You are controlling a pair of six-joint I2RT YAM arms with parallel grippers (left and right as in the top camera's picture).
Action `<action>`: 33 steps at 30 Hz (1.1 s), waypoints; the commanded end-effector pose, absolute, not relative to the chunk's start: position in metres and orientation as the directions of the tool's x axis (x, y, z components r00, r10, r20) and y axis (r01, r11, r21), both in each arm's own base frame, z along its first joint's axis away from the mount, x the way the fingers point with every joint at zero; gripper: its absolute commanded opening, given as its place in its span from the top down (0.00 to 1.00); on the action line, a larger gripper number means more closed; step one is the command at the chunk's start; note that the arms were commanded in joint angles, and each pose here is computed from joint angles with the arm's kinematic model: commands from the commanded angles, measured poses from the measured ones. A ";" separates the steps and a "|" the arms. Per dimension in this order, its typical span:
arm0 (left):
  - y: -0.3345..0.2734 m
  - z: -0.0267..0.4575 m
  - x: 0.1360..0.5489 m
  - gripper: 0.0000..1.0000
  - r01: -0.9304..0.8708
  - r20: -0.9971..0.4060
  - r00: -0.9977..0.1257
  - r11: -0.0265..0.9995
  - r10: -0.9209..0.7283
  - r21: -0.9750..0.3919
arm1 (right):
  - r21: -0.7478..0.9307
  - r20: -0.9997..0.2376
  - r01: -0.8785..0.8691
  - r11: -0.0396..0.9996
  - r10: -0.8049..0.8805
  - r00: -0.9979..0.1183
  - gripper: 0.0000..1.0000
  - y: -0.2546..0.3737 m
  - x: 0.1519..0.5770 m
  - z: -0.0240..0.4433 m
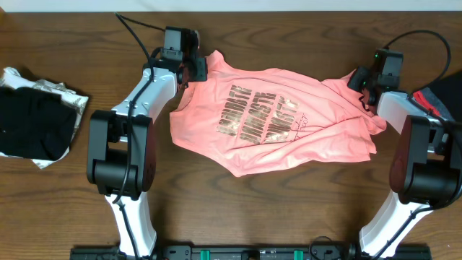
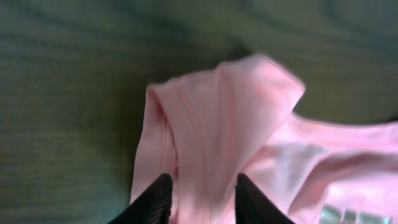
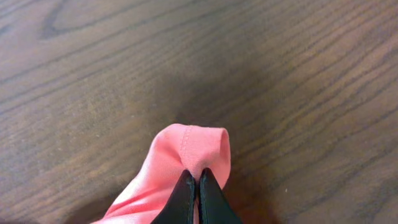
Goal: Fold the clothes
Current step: 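Move both grippers down to grasp the shirt's side edges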
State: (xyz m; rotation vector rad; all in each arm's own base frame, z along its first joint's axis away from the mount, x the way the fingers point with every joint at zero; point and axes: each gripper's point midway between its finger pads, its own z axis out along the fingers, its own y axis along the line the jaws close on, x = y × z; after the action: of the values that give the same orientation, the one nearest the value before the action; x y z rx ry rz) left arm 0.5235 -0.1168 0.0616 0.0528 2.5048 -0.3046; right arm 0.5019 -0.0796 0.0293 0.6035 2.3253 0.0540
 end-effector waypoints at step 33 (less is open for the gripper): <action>-0.146 0.061 0.538 0.74 0.202 -0.573 -0.815 0.884 -0.088 -0.422 | 0.194 -0.558 0.423 0.885 0.454 -0.694 0.99 -0.075 0.482 0.025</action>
State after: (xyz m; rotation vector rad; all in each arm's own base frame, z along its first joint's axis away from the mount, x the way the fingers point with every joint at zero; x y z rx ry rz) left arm 0.5218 -0.1511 0.0177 0.0731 2.5416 -0.6200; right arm 0.4725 -0.0726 0.0059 0.6335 2.4801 0.0547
